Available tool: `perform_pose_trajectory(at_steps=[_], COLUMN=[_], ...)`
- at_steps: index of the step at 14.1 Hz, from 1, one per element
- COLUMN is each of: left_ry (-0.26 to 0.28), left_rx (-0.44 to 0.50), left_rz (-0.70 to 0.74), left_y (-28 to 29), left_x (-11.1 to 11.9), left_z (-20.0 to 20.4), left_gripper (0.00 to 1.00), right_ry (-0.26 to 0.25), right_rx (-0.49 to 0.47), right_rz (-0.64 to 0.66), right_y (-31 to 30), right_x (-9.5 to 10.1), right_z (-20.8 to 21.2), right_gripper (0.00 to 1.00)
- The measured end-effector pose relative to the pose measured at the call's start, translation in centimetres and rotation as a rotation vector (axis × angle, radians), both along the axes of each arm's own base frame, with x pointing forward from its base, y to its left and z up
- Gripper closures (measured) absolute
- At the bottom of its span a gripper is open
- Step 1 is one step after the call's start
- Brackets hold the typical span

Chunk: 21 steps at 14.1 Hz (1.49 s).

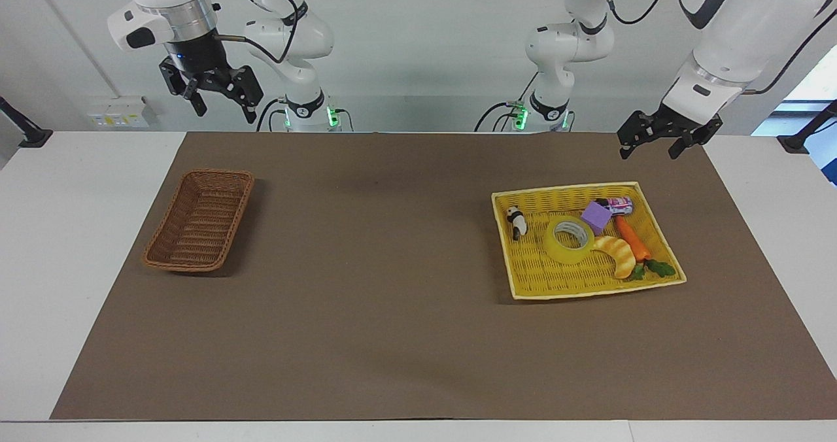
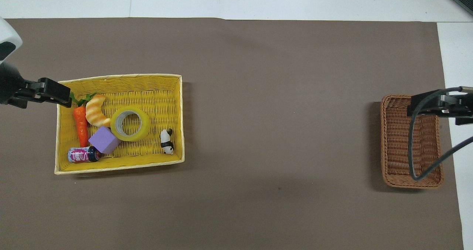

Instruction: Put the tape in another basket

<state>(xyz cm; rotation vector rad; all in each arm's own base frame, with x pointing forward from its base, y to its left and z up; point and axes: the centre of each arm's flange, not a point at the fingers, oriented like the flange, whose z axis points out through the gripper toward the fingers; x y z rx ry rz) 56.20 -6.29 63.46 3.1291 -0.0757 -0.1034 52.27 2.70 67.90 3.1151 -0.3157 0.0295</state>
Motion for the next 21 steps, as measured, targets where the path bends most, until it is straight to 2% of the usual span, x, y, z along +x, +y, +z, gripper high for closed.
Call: perform_pose_trajectory(at_steps=[21], left_ry=[0.005], left_rx=[0.003], left_rz=[0.0], left_y=[0.1], left_x=[-0.2], left_z=[-1.0], left_gripper=[0.0], right_ry=[0.0], right_rx=[0.0], right_rz=[0.0], right_y=[0.0], right_x=[0.0], right_z=[0.0], right_gripper=[0.0])
